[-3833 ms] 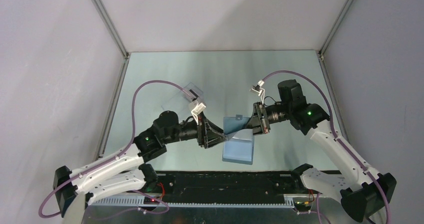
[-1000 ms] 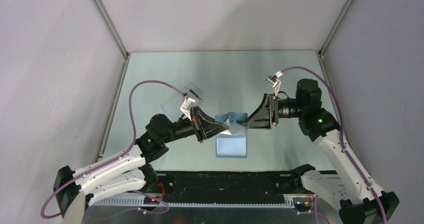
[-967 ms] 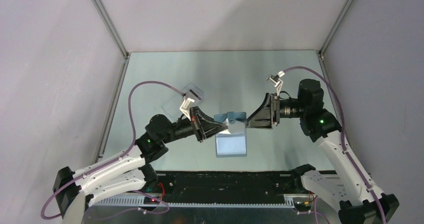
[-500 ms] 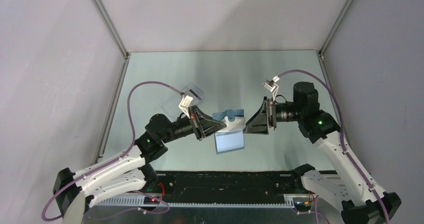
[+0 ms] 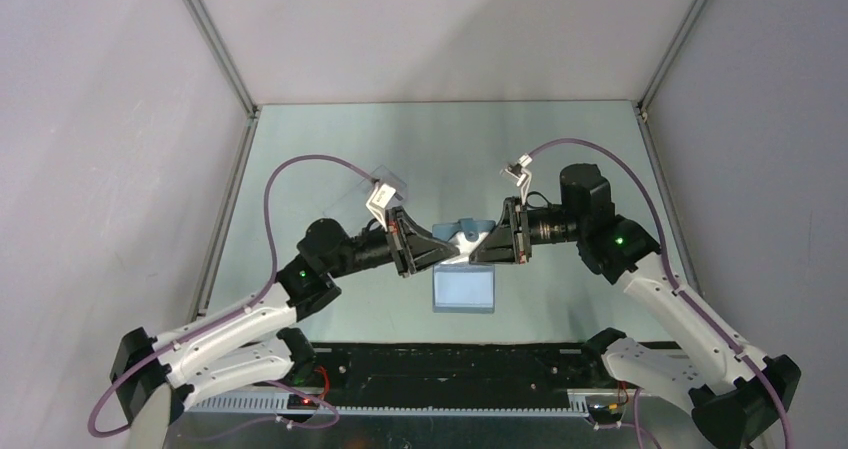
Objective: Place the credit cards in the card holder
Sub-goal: Open the card holder, then place the card holder at the center of the board, then move the storage box to the center of the board.
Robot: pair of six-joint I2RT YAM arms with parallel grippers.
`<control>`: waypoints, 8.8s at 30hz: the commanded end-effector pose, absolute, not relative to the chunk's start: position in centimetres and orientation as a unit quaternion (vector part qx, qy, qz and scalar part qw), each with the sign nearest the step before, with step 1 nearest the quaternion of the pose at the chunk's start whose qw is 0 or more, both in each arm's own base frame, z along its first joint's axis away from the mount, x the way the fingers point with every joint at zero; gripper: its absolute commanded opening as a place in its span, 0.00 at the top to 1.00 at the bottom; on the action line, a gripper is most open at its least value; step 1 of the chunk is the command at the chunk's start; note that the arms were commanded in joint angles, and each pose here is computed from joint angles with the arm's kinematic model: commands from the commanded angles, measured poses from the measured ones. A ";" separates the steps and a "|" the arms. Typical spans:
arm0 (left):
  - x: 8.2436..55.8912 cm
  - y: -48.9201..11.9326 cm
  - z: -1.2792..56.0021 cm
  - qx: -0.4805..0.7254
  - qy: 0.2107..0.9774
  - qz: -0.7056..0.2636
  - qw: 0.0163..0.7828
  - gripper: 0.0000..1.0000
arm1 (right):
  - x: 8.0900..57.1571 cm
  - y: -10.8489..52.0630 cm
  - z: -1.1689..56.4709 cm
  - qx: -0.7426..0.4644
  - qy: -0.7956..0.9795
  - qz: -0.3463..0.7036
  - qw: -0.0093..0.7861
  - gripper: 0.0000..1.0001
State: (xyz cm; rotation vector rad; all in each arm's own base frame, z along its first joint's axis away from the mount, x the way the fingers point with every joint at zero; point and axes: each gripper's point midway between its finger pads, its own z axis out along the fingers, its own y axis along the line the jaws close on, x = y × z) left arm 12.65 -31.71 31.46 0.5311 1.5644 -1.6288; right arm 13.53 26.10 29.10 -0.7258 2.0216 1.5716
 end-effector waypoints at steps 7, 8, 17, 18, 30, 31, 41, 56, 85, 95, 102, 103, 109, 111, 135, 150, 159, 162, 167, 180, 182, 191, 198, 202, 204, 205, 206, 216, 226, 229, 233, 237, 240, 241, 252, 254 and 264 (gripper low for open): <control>12.9 -31.9 32.8 0.197 0.607 -0.659 0.399 0.26 | 15.2 25.5 33.5 -0.226 0.712 0.593 0.301 1.00; 12.9 -31.9 32.7 0.194 0.607 -0.660 0.397 0.24 | 15.8 25.1 33.8 -0.209 0.712 0.594 0.310 1.00; 12.6 -32.9 32.2 0.191 0.598 -0.689 0.362 0.29 | 16.3 23.7 35.7 -0.147 0.696 0.613 0.343 1.00; 12.6 -33.1 32.2 0.194 0.595 -0.693 0.359 0.37 | 16.3 23.7 35.8 -0.144 0.696 0.613 0.345 1.00; 13.2 -33.9 30.1 0.167 0.617 -0.701 0.318 1.00 | 20.7 20.7 27.6 -0.004 0.806 0.521 0.282 0.34; 13.3 -33.8 29.8 0.161 0.620 -0.700 0.316 1.00 | 21.2 20.4 26.6 0.009 0.816 0.508 0.276 0.30; 10.7 -33.3 29.4 0.200 0.614 -0.716 0.266 1.00 | 20.9 21.4 25.4 -0.054 0.811 0.533 0.235 0.20; 8.9 -33.6 29.2 0.244 0.612 -0.724 0.206 1.00 | 14.5 23.1 28.4 -0.204 0.734 0.625 0.168 0.47; 14.6 -32.9 20.7 0.278 0.730 -0.559 0.279 0.79 | 10.6 21.6 33.4 -0.221 0.679 0.692 0.102 1.00; 18.3 -28.3 25.9 0.204 0.722 -0.484 0.450 0.01 | 15.8 22.7 30.1 -0.135 0.732 0.651 0.148 1.00; 19.5 -24.6 26.5 0.116 0.744 -0.441 0.489 0.00 | 19.8 23.0 26.1 -0.025 0.767 0.620 0.162 1.00; 19.5 -24.3 26.1 0.110 0.748 -0.437 0.487 0.00 | 20.3 23.0 25.8 -0.015 0.769 0.617 0.168 1.00; 20.2 -23.3 24.6 0.053 0.769 -0.423 0.477 0.00 | 22.7 22.1 22.0 0.065 0.785 0.582 0.201 1.00; 20.1 -23.6 24.2 0.050 0.773 -0.427 0.466 0.00 | 23.4 21.5 19.7 0.103 0.793 0.563 0.209 1.00; 19.2 -26.9 23.3 0.073 0.783 -0.478 0.391 0.00 | 26.3 17.4 9.1 0.336 0.768 0.464 0.286 0.95; 19.1 -26.7 24.5 0.079 0.771 -0.484 0.407 0.00 | 23.8 16.1 5.1 0.406 0.815 0.366 0.193 0.18; 19.3 -26.5 24.3 0.078 0.775 -0.476 0.409 0.00 | 23.0 12.1 6.6 0.416 0.829 0.287 0.240 0.01; 19.7 -26.0 23.5 0.067 0.789 -0.455 0.409 0.00 | 23.0 10.8 8.1 0.391 0.843 0.256 0.267 0.01; 20.6 -25.1 22.2 0.041 0.808 -0.430 0.400 0.00 | 23.9 10.7 11.8 0.305 0.867 0.242 0.309 0.02; 25.1 -18.9 18.0 -0.056 0.861 -0.335 0.379 0.00 | 23.8 18.1 14.6 0.061 0.927 0.253 0.270 0.15; 26.5 -17.1 17.7 -0.063 0.870 -0.300 0.386 0.00 | 23.5 18.7 14.0 0.050 0.931 0.253 0.257 0.16; 32.6 -12.3 15.6 -0.007 0.928 -0.080 0.363 0.04 | 22.9 19.3 11.5 0.028 0.946 0.242 0.212 0.19; 34.8 -13.9 10.9 0.072 0.953 -0.063 0.288 0.16 | 23.2 19.6 11.9 0.027 0.941 0.271 0.202 0.19; 34.9 -14.5 8.9 0.088 0.959 -0.068 0.260 0.26 | 23.4 19.5 12.3 0.028 0.937 0.286 0.201 0.19; 35.0 -14.5 8.3 0.093 0.961 -0.064 0.252 0.32 | 23.6 19.4 12.5 0.028 0.935 0.291 0.202 0.19; 34.9 -14.6 8.1 0.099 0.961 -0.062 0.249 0.34 | 23.6 19.4 12.6 0.028 0.934 0.294 0.203 0.19; 34.9 -14.6 7.7 0.102 0.962 -0.059 0.245 0.39 | 23.7 19.4 12.6 0.028 0.933 0.295 0.202 0.19; 33.5 -15.9 6.4 0.176 0.956 -0.044 0.229 0.85 | 24.0 19.6 12.8 0.018 0.931 0.308 0.196 0.19; 29.0 -20.5 8.4 0.322 0.911 -0.047 0.255 1.00 | 23.8 20.6 13.7 -0.006 0.924 0.333 0.189 0.18; 26.7 -21.7 8.1 0.365 0.896 -0.056 0.248 1.00 | 23.9 21.2 14.0 -0.017 0.922 0.339 0.188 0.18; 23.4 -23.1 7.7 0.413 0.877 -0.056 0.238 1.00 | 24.3 22.0 14.0 -0.026 0.921 0.343 0.182 0.19; 21.6 -23.1 7.6 0.417 0.876 -0.059 0.236 0.93 | 25.0 23.1 13.8 -0.035 0.921 0.346 0.174 0.20; 20.9 -22.9 7.9 0.411 0.877 -0.070 0.240 0.61 | 25.7 24.3 13.6 -0.049 0.921 0.349 0.167 0.21; 20.9 -22.8 8.4 0.405 0.877 -0.074 0.248 0.54 | 25.9 24.5 13.5 -0.052 0.921 0.348 0.166 0.22; 21.2 -22.1 15.7 0.258 0.873 -0.168 0.379 0.08 | 29.9 29.0 10.8 -0.106 0.938 0.298 0.142 0.34; 21.1 -21.8 16.4 0.227 0.874 -0.191 0.385 0.08 | 30.6 29.3 10.0 -0.114 0.945 0.274 0.137 0.37; 20.7 -21.2 17.0 0.090 0.886 -0.278 0.360 0.07 | 31.3 30.8 6.8 -0.161 0.960 0.200 0.110 0.63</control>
